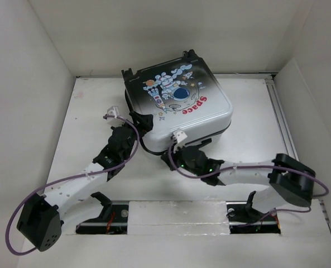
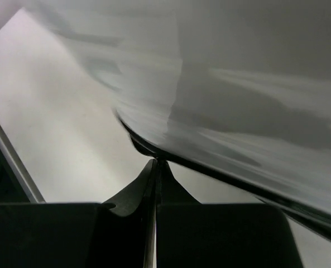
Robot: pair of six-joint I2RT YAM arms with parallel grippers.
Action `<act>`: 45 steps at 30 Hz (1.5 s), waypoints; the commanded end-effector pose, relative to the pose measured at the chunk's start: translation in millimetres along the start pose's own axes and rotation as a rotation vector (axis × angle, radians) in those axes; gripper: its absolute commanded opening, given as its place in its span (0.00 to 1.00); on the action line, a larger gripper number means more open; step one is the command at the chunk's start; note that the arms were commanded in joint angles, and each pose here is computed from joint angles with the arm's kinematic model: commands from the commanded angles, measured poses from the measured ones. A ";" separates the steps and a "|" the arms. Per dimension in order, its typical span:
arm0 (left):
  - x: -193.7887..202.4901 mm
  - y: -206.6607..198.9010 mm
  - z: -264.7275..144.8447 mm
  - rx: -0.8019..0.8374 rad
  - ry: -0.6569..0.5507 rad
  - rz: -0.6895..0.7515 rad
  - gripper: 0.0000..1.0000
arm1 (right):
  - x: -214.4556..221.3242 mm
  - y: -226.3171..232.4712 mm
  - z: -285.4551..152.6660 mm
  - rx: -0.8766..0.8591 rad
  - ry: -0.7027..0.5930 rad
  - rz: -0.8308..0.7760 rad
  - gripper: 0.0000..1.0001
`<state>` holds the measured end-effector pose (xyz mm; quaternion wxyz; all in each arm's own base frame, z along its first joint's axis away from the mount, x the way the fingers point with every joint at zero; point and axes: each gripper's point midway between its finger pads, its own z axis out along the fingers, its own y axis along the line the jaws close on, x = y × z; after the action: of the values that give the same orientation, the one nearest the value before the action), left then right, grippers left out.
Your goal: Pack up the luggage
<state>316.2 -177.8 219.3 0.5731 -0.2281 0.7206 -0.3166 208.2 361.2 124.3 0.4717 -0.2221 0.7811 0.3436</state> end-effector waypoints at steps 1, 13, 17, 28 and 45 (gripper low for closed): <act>21.5 -72.8 -23.6 0.302 0.158 -0.149 0.83 | -17.8 78.1 17.1 -0.171 -0.081 -0.013 0.00; -21.2 -96.2 -23.7 0.344 0.144 -0.180 0.96 | 15.0 88.5 31.8 -0.311 -0.117 0.074 0.00; -58.0 -106.7 0.0 0.350 0.081 -0.219 0.99 | 15.8 79.4 12.0 -0.295 -0.112 0.084 0.00; -178.1 -1.1 93.5 0.102 -0.077 -0.269 0.99 | 27.1 75.1 -39.9 -0.347 -0.021 0.057 0.00; -126.0 64.8 195.8 0.004 0.188 -0.338 0.99 | 37.7 48.2 -77.1 -0.258 0.060 0.014 0.00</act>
<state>529.2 -77.3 182.1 0.4076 -0.3490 0.7486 -0.3894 139.4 327.0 127.8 0.4438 -0.2488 0.7578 0.4086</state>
